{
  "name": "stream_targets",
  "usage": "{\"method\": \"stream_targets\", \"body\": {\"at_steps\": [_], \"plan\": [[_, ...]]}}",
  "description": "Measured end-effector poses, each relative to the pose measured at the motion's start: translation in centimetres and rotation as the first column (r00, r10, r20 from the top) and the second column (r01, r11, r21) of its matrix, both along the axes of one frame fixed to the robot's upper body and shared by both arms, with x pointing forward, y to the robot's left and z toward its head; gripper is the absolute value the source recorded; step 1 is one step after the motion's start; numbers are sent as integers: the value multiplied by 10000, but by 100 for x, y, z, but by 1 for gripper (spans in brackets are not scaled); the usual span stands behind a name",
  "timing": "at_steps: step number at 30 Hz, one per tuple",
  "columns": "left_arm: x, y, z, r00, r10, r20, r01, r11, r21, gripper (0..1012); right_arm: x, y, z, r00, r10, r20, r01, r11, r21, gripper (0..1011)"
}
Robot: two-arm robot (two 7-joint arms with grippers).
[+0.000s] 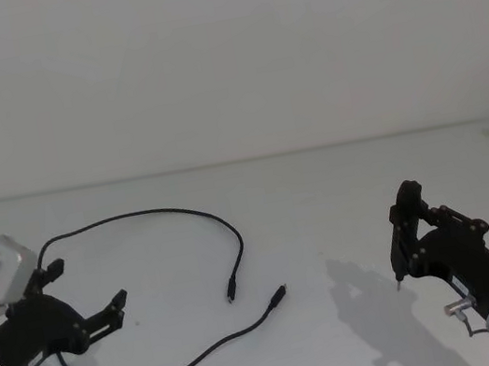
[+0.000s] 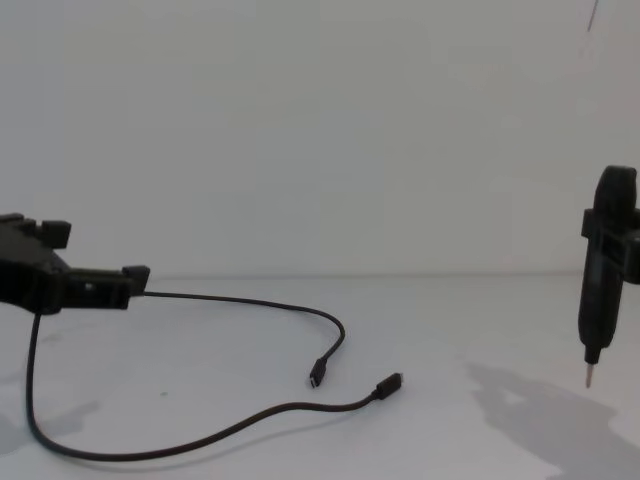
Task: Pick up the data cable with the one hand.
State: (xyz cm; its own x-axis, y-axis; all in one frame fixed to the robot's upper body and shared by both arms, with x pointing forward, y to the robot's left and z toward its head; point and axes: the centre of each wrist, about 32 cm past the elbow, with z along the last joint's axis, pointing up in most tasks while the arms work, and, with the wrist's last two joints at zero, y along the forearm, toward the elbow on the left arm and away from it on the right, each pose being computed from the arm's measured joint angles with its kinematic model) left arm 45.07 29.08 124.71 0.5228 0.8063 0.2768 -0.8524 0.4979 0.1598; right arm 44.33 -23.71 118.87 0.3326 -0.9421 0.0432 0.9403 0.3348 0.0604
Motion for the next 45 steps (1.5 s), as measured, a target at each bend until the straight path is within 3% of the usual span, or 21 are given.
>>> {"method": "stream_targets", "body": {"at_steps": [10,21,32,45], "plan": [[46,11,-10,9922,-1032,-696,1044,9944,134,1001,0,0,0,10000,0,0,0,10000,-1,279],[123,-115,-114,9674,-2122,-1385,2157,9764,99,1001,0,0,0,10000,0,0,0,10000,0,279],[175,-262,-224,9532,-2513,-1680,2572,9663,140,1001,0,0,0,10000,0,-1,0,10000,-1,279],[247,-447,-338,9438,-2672,-1946,2763,9609,208,1001,0,0,0,10000,0,-1,0,10000,0,279]]}}
